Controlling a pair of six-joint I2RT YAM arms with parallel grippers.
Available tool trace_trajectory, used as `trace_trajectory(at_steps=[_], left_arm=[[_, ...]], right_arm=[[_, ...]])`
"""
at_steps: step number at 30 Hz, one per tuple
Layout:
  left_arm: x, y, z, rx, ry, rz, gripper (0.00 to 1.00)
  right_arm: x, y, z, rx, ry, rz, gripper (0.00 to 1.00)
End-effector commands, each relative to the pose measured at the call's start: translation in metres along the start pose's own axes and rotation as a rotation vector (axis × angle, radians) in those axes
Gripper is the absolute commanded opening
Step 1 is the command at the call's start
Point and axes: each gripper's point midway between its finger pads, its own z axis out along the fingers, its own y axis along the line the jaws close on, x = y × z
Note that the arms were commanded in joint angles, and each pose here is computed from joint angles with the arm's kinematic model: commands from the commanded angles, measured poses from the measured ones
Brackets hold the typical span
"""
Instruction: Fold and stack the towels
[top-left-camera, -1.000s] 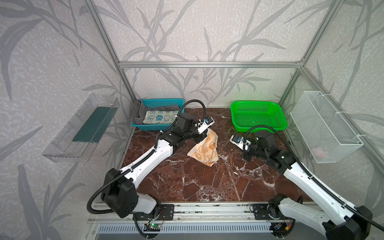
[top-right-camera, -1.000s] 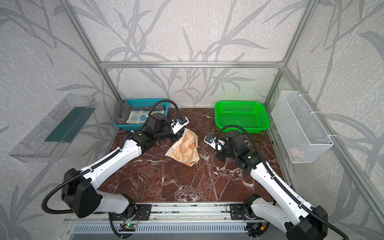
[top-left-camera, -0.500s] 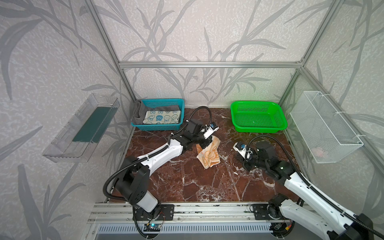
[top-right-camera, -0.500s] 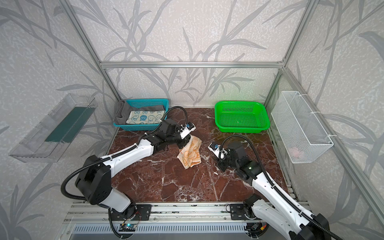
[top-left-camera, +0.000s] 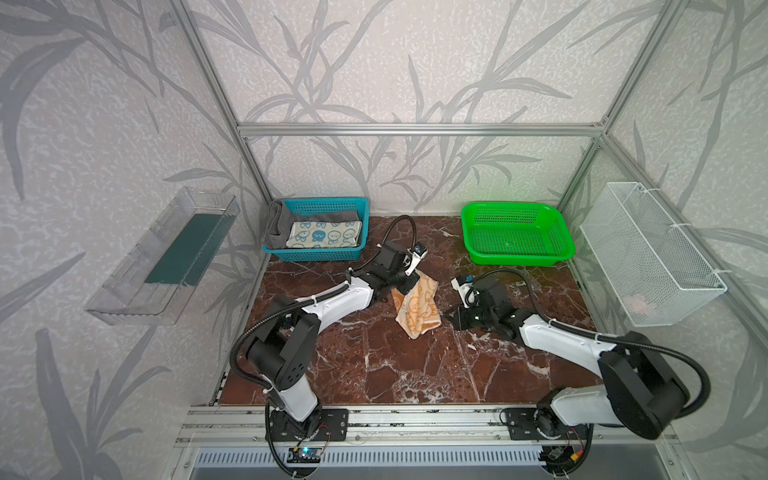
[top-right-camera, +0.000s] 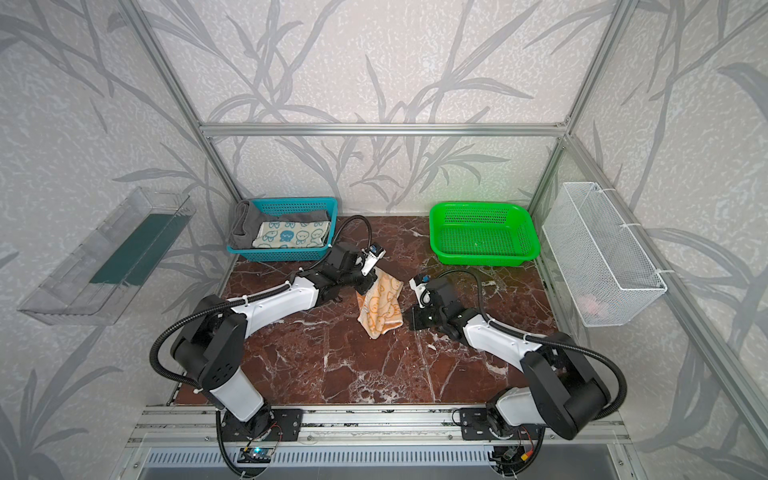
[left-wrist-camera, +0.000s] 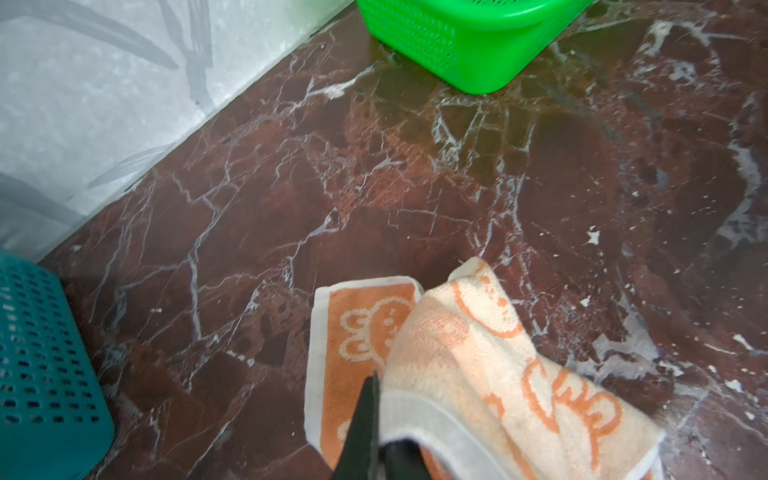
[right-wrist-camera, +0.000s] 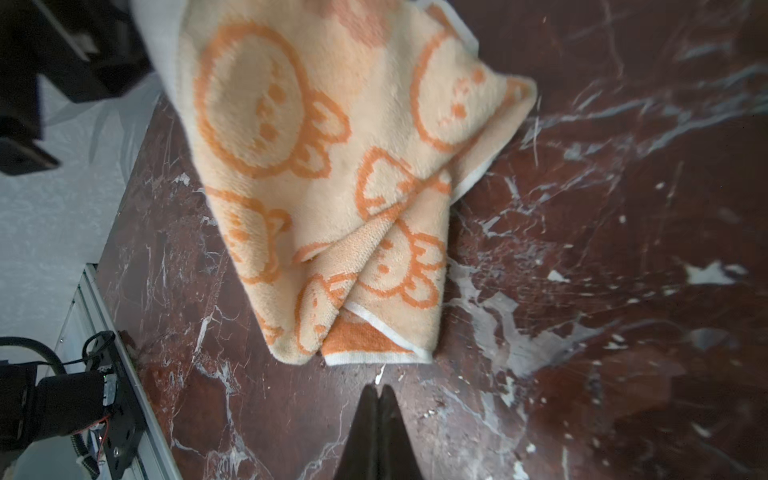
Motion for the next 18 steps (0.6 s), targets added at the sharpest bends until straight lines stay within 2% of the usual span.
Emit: trace_trajectory(at_steps=[1,4,8,13,18], left_arm=[[0.004,0.01,-0.008,-0.052,0.001,-0.029,0.0],[0.01,0.016,-0.009,-0.074,0.013,-0.04,0.0],[0.015,0.019,-0.014,-0.076,0.025,-0.05,0.0],[0.028,0.019,-0.019,-0.076,0.068,-0.052,0.0],[0.044,0.014,-0.028,-0.063,0.119,-0.091,0.0]], right_arm=[[-0.021,0.016,0.018,-0.013,-0.057,0.155,0.0],[-0.011,0.006,0.042,0.003,-0.01,0.222,0.0],[-0.005,-0.022,0.055,0.123,0.031,0.224,0.0],[-0.018,-0.05,0.054,0.275,0.084,0.123,0.0],[-0.045,-0.078,0.047,0.361,0.087,0.059,0.0]])
